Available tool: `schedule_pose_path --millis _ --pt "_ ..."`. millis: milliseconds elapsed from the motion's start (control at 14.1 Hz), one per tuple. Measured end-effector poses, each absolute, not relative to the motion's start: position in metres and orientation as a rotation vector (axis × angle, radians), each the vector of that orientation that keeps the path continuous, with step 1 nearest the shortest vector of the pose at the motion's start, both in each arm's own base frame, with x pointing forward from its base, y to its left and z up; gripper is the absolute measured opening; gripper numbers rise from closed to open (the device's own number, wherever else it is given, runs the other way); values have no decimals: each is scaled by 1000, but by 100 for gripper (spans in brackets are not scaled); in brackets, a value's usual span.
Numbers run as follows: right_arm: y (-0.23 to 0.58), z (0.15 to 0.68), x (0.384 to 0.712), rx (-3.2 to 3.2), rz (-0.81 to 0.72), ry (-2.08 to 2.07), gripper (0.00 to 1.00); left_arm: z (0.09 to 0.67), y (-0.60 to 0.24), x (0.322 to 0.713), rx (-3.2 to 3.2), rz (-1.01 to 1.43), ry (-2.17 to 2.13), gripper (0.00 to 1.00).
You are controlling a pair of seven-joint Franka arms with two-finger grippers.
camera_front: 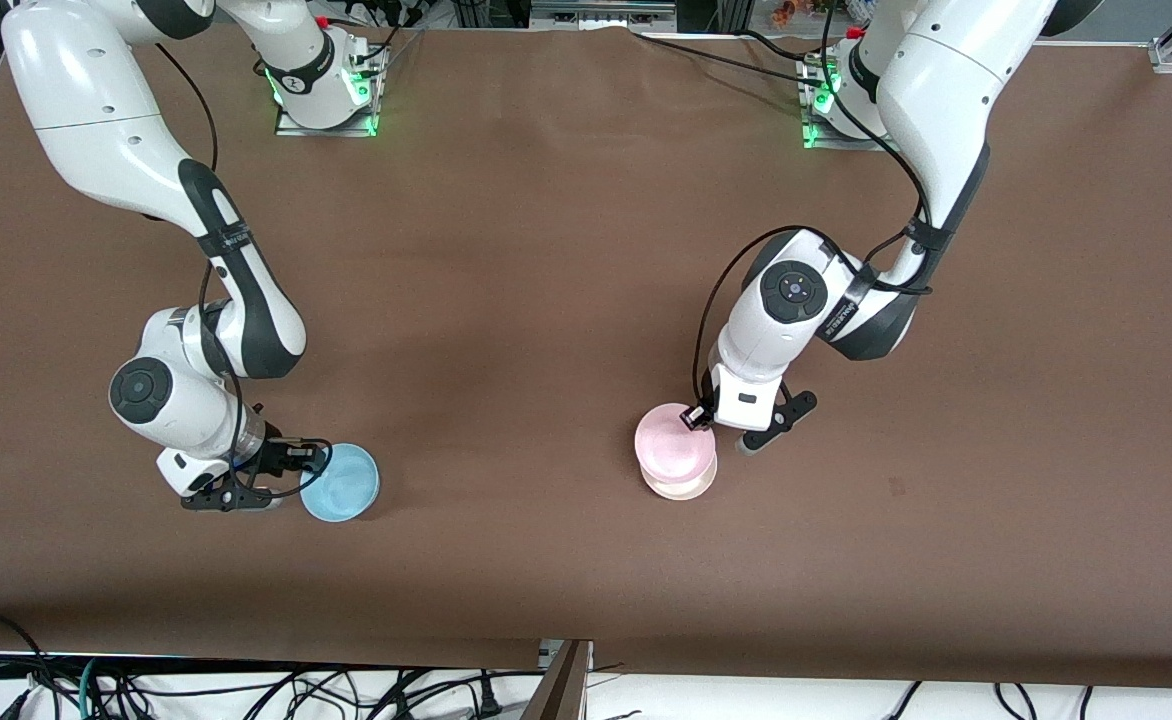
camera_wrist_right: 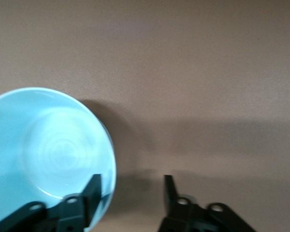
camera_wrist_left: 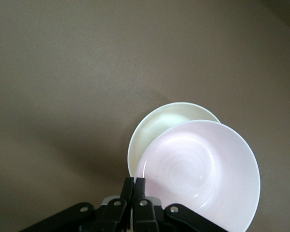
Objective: Stack pink and blue bowls on white bowl
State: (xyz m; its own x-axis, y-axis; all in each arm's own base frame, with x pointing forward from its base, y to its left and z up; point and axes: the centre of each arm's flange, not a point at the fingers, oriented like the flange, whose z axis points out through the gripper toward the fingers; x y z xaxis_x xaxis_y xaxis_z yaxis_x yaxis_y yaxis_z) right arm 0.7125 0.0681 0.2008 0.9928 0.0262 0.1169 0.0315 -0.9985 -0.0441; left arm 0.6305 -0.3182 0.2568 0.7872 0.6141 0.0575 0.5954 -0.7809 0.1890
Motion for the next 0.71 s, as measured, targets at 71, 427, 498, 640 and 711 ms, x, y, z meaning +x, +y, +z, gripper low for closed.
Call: schedule_pose_path --millis 71,427,498,640,711 --pt "69 201 713 -3090 -181 -46 44 255 -318 632 2818 179 967 3" --pt "70 202 713 -3087 -184 -46 6 248 -321 633 2824 187 981 3" --pt "71 205 714 -3085 -190 -48 5 247 -321 633 2824 186 984 3" --pt "72 207 715 -3084 -185 -49 5 246 -321 634 2822 185 988 3" --pt "73 210 716 -3085 -171 -50 5 246 -321 635 2820 186 991 3"
